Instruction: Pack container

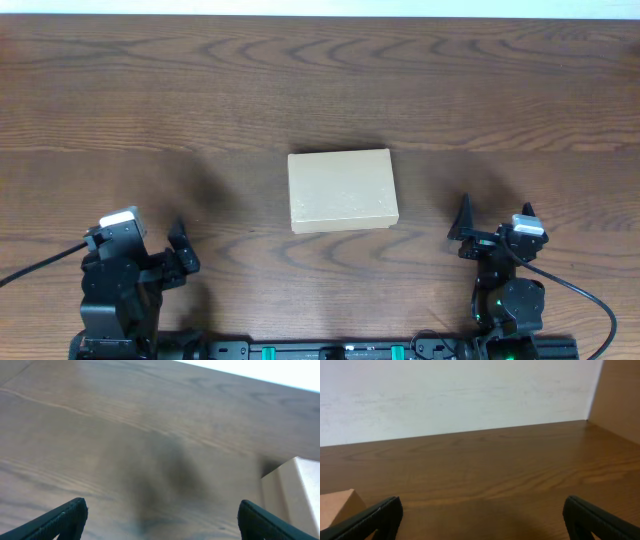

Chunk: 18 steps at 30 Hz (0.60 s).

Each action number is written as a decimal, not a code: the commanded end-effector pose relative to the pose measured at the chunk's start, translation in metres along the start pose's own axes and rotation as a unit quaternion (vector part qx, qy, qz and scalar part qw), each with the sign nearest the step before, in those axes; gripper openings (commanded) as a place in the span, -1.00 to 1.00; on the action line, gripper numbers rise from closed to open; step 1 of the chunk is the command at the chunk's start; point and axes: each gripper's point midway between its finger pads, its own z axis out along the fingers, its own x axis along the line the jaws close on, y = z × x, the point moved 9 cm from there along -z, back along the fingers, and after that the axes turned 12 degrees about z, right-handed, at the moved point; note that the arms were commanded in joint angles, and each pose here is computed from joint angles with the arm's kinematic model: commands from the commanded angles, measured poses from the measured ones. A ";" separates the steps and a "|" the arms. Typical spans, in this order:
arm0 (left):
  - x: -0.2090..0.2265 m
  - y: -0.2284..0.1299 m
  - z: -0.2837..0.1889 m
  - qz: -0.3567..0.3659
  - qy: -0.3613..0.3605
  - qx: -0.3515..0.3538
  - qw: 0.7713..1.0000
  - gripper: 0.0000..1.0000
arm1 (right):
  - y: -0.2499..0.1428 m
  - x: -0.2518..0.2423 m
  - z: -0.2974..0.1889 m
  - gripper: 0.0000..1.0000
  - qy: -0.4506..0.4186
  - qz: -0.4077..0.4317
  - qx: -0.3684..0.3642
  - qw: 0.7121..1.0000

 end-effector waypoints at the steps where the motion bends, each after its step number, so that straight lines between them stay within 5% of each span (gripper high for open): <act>1: 0.005 -0.010 0.000 0.021 0.029 0.029 0.999 0.91 | -0.002 -0.003 0.001 0.98 -0.012 0.005 0.001 1.000; 11: -0.006 0.036 0.002 0.053 -0.014 -0.161 0.985 0.91 | -0.002 -0.003 0.001 0.98 -0.012 0.005 0.001 1.000; 18: -0.016 0.005 0.026 0.060 -0.041 -0.205 0.976 0.90 | -0.002 -0.003 0.001 0.98 -0.012 0.005 0.001 1.000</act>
